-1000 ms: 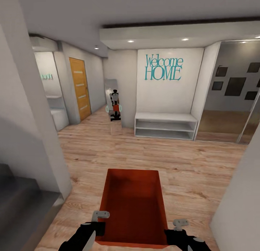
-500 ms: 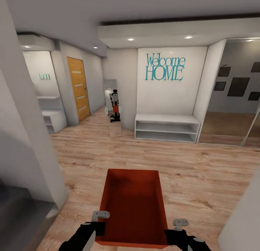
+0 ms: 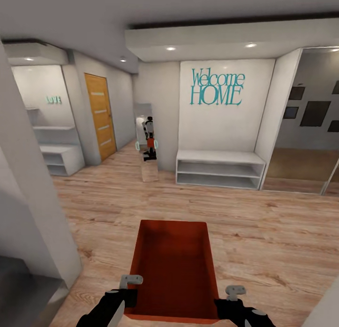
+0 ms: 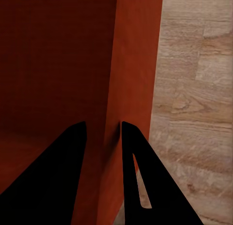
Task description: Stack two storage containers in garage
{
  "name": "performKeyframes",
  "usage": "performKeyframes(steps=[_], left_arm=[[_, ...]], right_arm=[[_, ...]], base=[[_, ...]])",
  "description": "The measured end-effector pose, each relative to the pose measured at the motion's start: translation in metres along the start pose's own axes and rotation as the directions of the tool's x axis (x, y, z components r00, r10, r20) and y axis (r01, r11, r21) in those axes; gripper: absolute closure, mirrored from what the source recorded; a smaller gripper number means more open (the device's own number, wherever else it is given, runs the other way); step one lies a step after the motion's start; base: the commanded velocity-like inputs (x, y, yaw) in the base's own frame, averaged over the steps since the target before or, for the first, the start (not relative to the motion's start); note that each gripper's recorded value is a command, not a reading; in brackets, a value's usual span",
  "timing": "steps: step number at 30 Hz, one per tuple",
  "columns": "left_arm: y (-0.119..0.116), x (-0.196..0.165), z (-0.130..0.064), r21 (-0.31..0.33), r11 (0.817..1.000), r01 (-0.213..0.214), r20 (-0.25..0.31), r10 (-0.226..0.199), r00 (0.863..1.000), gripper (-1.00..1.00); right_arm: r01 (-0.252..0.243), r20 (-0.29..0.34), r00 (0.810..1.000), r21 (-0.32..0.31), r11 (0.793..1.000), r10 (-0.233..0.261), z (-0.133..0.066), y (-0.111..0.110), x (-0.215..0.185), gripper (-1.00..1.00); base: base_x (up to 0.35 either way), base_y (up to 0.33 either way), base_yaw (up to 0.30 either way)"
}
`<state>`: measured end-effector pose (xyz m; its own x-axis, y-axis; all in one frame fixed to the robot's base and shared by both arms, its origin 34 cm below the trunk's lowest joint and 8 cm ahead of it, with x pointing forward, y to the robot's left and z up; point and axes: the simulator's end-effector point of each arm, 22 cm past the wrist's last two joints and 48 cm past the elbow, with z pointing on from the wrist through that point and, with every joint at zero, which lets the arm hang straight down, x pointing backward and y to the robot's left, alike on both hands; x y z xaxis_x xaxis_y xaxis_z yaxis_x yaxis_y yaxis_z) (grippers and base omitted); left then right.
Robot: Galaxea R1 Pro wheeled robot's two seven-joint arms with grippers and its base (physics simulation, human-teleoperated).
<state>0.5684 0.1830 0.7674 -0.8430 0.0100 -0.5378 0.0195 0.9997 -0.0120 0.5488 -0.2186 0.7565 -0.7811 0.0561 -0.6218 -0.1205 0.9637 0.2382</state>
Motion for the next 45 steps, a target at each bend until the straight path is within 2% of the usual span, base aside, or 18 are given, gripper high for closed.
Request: performKeyframes(steps=[45], left_arm=[[-0.0002, -0.0001, 0.0, 0.0, 1.0, 0.0, 0.0, 0.0, 1.0, 1.0]], right_arm=[[0.0, 0.001, 1.0, 0.0, 1.0, 0.0, 0.0, -0.0001, 0.0001, 1.0]], base=[[0.325, 0.0, 0.0]])
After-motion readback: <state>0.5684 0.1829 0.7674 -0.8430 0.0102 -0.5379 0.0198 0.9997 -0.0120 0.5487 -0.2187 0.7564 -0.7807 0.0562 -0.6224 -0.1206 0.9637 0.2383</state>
